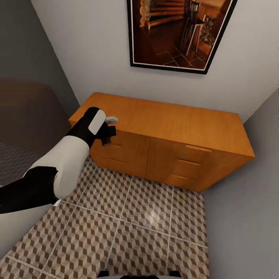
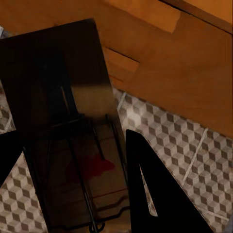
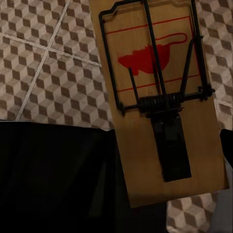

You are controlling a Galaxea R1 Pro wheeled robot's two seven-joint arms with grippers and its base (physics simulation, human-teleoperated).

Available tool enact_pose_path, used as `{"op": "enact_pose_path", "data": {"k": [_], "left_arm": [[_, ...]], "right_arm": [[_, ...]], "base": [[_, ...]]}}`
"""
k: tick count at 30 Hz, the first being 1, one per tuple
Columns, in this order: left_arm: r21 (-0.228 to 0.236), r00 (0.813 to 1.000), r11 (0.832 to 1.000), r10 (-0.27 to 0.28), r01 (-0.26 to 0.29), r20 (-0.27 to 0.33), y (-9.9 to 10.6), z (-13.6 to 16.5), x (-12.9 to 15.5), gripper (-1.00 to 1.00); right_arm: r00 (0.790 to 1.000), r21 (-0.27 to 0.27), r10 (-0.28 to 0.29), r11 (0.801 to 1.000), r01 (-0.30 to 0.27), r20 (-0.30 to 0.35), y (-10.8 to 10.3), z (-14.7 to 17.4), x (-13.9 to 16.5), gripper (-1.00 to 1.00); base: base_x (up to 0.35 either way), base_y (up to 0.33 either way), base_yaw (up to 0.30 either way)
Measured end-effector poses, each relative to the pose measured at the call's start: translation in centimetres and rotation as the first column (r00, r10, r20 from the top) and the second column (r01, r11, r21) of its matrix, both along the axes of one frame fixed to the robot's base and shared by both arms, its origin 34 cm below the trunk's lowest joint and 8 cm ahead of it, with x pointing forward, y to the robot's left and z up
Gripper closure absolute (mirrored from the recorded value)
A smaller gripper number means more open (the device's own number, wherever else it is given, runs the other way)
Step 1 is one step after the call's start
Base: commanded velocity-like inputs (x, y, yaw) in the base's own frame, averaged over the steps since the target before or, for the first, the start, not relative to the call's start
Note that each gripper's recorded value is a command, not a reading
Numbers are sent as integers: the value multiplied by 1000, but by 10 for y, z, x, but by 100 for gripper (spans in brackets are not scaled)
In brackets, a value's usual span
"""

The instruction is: Take the four mousetraps from the cabinet in the bathroom and place them on the bathroom floor. Make sure all four end up on the same floor surface, and ensure that at least two of them are either under or directly next to the same bathroom sink.

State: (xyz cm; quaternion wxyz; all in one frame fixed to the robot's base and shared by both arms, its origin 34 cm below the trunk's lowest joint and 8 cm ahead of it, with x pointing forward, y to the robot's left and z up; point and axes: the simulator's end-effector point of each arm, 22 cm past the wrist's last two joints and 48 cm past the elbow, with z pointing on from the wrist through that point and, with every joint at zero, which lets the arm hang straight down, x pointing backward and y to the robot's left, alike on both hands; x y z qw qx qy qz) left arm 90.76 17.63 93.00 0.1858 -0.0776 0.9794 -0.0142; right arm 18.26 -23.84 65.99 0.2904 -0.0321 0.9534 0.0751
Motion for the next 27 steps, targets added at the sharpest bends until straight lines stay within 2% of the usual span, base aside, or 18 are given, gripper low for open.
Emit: {"op": "enact_pose_path", "data": {"k": [22, 27], "left_arm": [[-1, 1000, 1000, 0, 0, -5, 0, -3, -2, 100], [-1, 1000, 1000, 0, 0, -27, 1, -16, -11, 100]], "right_arm": [[1000, 0, -1, 1000, 1, 0, 0, 0, 0, 100], [1000, -3, -2, 1000, 2, 0, -1, 0, 0, 100]], "base": [[-308, 112, 0], [-291, 61, 0]]}}
